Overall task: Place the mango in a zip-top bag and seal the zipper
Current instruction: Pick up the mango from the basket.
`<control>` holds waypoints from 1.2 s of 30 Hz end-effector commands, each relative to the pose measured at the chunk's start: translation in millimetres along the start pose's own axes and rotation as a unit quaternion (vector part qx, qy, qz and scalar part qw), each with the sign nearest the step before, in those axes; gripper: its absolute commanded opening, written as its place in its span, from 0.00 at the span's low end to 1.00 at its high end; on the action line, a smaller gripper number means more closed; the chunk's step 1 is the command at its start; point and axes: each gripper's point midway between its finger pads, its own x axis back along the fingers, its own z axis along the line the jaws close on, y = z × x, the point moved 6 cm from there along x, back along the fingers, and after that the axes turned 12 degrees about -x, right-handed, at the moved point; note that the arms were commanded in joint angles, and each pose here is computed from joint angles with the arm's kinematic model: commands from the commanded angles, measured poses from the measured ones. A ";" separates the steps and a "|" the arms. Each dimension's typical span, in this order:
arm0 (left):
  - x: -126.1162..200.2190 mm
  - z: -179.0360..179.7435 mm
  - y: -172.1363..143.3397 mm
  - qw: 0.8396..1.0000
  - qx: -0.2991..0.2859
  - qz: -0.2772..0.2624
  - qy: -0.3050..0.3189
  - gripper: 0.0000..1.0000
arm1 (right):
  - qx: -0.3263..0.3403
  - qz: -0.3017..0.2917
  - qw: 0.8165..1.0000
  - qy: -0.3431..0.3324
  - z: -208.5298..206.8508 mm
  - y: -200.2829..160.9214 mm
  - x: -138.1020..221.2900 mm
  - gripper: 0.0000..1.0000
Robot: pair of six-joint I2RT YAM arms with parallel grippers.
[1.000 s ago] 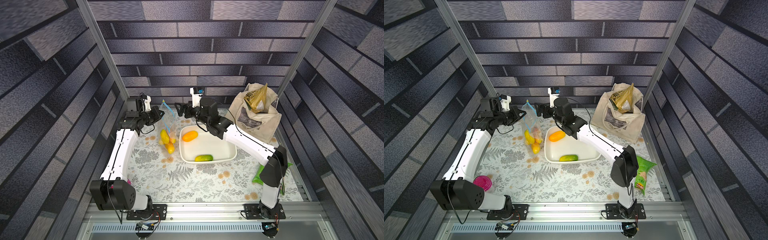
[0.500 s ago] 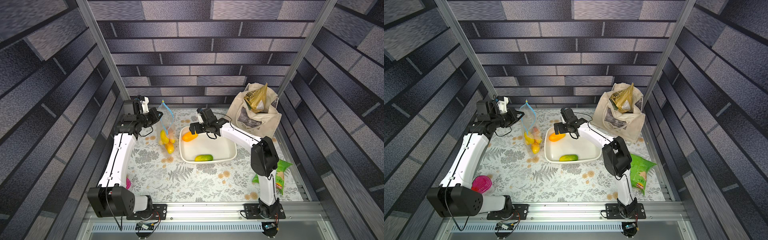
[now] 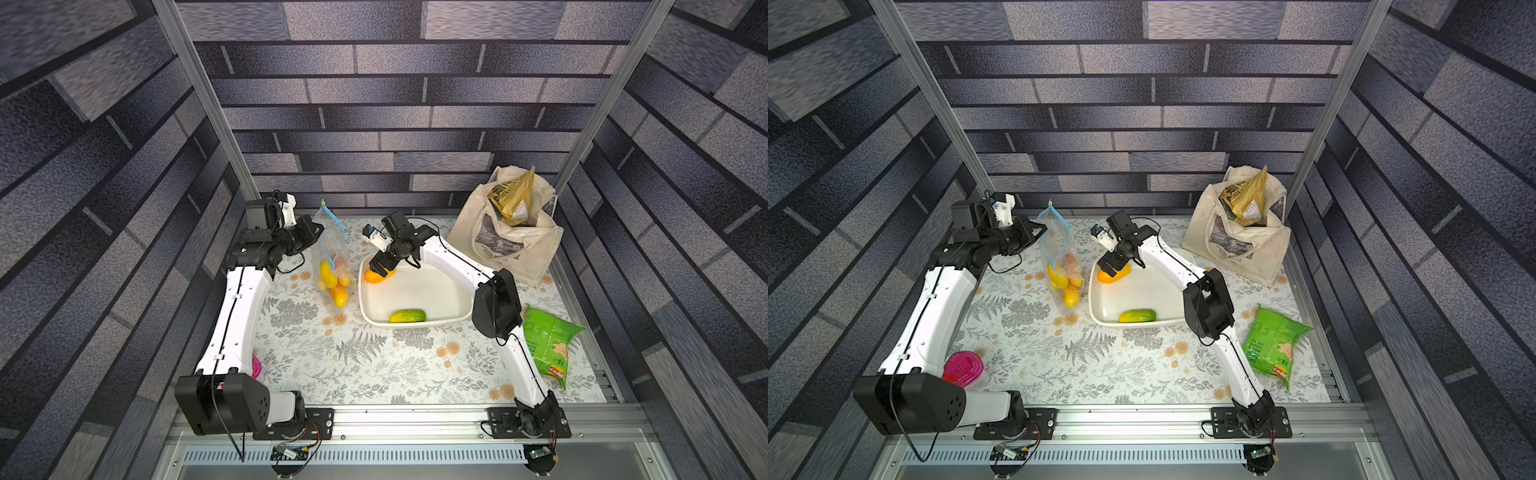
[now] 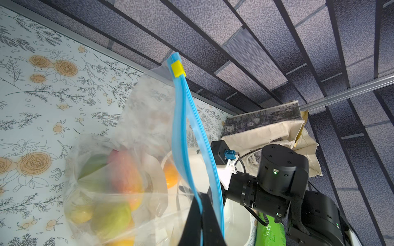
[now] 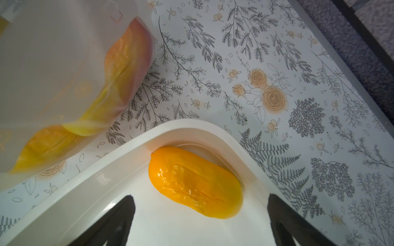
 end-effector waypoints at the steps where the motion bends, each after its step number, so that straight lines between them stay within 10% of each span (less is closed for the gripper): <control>1: 15.4 -9.0 10.3 1.000 -0.018 -0.023 0.004 0.00 | 0.021 0.055 0.997 0.049 8.3 -20.6 -13.1 1.00; 20: 15.6 -7.8 10.9 0.999 -0.020 -0.024 0.009 0.00 | 0.036 0.107 0.992 0.055 4.0 -41.2 -46.9 0.98; 36: 9.0 -4.9 8.4 1.000 -0.007 -0.020 0.003 0.00 | -0.008 0.119 0.992 0.038 14.3 -51.2 -21.0 0.33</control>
